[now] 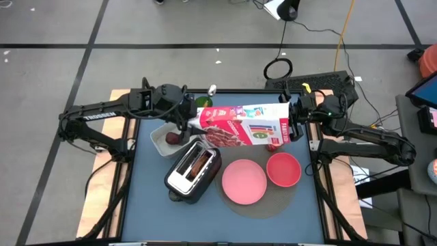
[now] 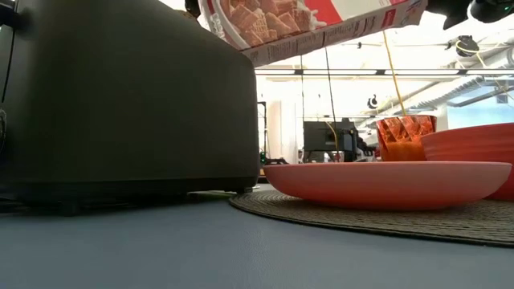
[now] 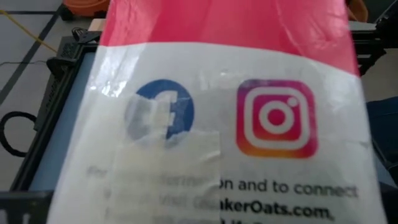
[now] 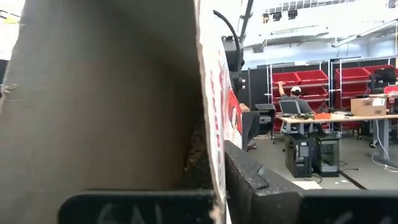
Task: Arrange a breakfast setting
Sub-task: Pour the cereal from the cereal box into the red bowl
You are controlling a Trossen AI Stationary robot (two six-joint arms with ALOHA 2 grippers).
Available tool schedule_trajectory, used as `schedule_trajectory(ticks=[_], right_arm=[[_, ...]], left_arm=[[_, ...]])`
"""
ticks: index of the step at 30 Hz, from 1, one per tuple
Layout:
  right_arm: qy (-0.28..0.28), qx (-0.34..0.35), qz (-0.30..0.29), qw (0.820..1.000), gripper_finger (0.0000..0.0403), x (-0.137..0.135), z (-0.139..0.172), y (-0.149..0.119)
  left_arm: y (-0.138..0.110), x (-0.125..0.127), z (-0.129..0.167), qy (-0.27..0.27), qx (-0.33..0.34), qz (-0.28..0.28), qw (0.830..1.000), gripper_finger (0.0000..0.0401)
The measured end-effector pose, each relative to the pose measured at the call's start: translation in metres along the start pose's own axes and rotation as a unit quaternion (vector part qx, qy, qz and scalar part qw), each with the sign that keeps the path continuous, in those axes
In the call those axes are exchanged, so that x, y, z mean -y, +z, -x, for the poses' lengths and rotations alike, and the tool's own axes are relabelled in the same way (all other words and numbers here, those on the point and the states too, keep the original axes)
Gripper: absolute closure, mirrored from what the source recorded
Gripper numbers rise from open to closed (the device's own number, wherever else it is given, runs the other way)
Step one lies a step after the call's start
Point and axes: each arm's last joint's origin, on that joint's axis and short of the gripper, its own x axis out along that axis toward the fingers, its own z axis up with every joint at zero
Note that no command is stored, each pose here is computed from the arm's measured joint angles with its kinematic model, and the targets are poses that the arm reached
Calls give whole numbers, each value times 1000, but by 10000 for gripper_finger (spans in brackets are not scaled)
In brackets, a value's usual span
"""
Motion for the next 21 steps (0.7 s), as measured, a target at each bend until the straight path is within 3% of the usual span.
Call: schedule_trajectory(ticks=[16,21], right_arm=[[0,2,1,1000,402,0,0,0],[0,3,2,1000,402,0,0,1]], left_arm=[[0,0,0,10,-1,0,1000,121],[0,-1,0,13,0,15,1000,95]])
